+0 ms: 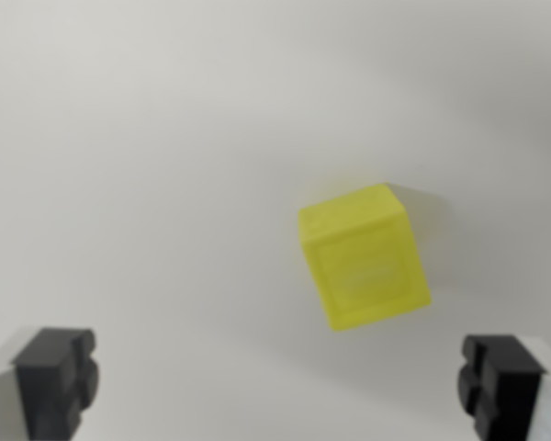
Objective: Pick yellow cube
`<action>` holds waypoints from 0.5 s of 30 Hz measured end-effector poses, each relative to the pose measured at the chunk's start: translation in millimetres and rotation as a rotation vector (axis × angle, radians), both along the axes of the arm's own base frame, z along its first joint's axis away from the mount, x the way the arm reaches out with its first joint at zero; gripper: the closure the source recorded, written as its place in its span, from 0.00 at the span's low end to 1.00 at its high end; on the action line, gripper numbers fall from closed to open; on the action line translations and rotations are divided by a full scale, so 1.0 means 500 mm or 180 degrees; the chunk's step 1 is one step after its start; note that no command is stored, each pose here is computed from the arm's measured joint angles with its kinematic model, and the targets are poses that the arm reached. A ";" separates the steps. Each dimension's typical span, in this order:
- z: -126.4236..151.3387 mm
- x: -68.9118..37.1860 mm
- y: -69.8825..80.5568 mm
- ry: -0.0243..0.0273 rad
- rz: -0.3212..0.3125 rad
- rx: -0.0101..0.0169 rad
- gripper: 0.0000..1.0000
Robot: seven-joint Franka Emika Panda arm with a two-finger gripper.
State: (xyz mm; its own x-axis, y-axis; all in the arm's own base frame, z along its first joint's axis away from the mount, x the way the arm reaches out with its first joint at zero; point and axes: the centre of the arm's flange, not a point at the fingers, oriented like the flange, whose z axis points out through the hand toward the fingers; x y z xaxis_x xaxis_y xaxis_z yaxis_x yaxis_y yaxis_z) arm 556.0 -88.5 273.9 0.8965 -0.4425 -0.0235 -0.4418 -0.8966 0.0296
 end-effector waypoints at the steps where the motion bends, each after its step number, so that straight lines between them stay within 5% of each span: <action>1: -0.003 -0.001 -0.002 -0.0002 0.0017 0.00009 0.00; 15: -0.050 -0.010 -0.025 -0.0021 0.0261 0.00161 0.00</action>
State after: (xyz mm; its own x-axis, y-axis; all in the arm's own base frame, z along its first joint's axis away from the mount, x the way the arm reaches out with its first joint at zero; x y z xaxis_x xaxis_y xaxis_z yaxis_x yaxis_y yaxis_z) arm 551.1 -100.9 248.8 0.9299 -0.3673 -0.0194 -0.3669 -0.9300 0.0223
